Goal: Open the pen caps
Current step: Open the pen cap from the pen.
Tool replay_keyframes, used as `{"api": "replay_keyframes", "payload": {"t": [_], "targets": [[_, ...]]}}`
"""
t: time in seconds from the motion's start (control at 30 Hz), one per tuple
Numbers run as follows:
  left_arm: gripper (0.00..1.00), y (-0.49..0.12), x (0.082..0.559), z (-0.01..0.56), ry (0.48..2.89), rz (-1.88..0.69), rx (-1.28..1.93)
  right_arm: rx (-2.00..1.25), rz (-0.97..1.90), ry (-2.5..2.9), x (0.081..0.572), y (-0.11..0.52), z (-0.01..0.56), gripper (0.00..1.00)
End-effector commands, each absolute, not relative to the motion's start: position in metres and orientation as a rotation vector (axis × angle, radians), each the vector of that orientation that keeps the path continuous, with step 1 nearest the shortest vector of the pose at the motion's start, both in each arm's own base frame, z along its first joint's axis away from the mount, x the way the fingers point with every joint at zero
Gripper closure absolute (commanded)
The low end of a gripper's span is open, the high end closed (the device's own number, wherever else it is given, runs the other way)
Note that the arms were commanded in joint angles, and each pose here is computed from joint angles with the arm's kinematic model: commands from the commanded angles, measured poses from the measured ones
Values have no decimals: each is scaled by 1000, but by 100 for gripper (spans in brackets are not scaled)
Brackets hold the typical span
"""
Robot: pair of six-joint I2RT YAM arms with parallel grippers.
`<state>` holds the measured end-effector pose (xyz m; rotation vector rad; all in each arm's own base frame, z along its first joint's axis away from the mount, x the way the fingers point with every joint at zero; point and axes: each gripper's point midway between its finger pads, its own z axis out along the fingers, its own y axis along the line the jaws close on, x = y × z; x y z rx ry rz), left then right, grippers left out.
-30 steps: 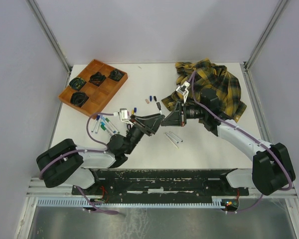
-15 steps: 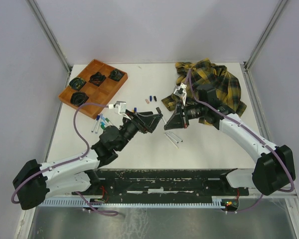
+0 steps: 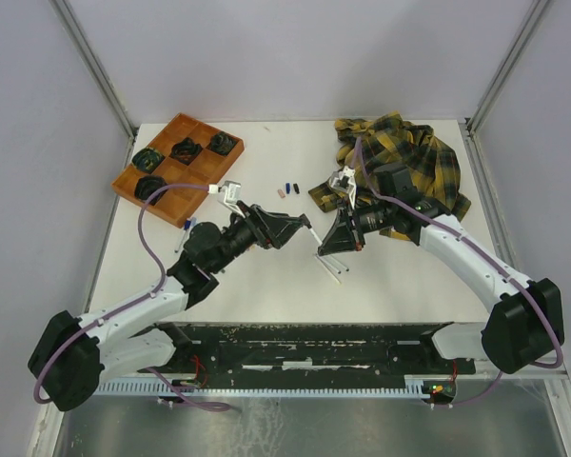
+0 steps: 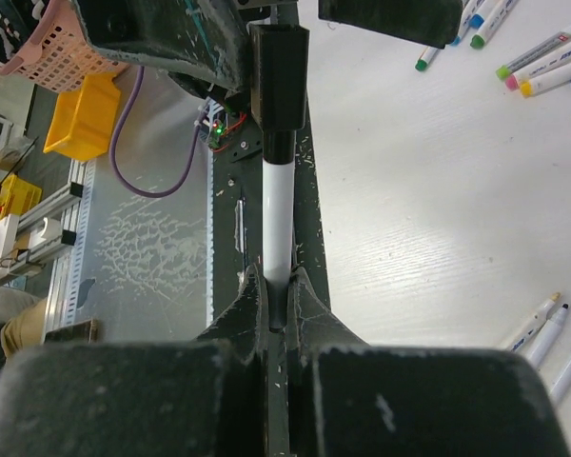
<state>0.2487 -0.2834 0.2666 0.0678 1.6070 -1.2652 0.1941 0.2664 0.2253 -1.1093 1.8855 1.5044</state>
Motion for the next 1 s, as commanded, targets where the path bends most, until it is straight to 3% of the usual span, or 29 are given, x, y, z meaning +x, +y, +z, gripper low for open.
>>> {"api": "replay_keyframes", "payload": {"t": [0.0, 0.2, 0.4, 0.73, 0.97], "targets": [[16, -288, 246, 304, 1522, -1386, 82, -1164, 1483, 1810, 197, 269, 241, 100], [20, -294, 255, 302, 1547, -1400, 71, -1167, 1481, 1810, 196, 269, 240, 100], [34, -304, 258, 305, 1547, -1440, 78, -1166, 1486, 1812, 196, 269, 240, 100], [65, -321, 251, 304, 1528, -1583, 125, -1156, 1481, 1831, 198, 269, 237, 100], [96, -326, 246, 301, 1531, -1616, 163, -1147, 1479, 1843, 200, 270, 236, 100]]}}
